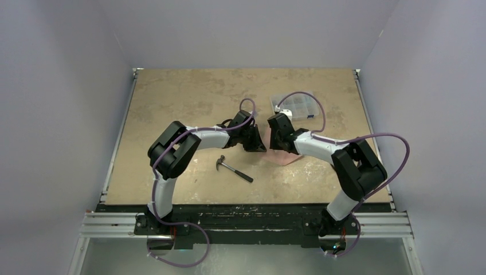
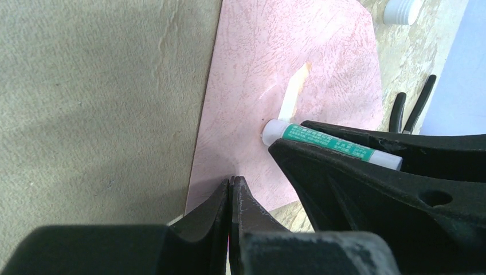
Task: Place the letter into the envelope and seal it
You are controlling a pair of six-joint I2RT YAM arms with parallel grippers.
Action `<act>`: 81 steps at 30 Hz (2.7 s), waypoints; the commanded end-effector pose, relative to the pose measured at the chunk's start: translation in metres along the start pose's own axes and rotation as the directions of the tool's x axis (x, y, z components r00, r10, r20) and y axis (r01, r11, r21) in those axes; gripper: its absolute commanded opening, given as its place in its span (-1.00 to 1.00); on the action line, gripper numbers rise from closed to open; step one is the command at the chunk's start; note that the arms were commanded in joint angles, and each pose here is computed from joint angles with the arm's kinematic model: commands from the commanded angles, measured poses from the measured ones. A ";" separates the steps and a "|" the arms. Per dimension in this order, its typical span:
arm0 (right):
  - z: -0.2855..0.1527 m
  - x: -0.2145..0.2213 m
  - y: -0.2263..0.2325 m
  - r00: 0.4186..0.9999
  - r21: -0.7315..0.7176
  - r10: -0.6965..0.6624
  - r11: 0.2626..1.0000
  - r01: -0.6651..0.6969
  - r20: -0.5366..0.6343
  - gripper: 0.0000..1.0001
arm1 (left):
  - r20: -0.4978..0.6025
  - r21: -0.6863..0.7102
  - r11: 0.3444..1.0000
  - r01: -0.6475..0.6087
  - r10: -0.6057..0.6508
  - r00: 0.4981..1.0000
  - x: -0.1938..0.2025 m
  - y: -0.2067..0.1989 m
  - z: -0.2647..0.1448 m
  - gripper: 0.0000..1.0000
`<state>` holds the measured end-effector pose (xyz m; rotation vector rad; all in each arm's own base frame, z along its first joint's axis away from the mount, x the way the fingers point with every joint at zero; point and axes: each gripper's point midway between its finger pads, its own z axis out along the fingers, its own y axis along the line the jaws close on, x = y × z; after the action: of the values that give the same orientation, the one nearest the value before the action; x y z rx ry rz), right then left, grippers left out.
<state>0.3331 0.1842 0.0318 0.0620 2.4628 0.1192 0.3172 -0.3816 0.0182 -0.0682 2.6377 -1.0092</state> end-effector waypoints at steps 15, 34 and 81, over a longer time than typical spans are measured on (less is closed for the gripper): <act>0.023 -0.015 -0.035 0.999 0.146 0.034 0.989 -0.033 -0.004 -1.00 | -0.049 -0.205 0.979 0.006 -0.016 0.999 0.027 0.069 0.012 -1.00; -0.083 -0.107 -0.002 0.916 -0.429 0.360 0.866 -0.256 0.180 -1.00 | 0.012 -0.170 0.985 -0.010 0.013 1.000 0.011 0.063 -0.023 -1.00; 0.036 -0.092 -0.073 0.860 -0.450 0.509 0.760 -0.469 -0.036 -0.02 | 0.088 0.014 0.992 -0.124 0.123 0.989 -0.026 0.021 -0.098 -0.62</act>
<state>0.4071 0.1140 0.0329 0.5714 2.2810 0.9427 0.3004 -0.2923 0.0659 0.0149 2.5777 -0.9353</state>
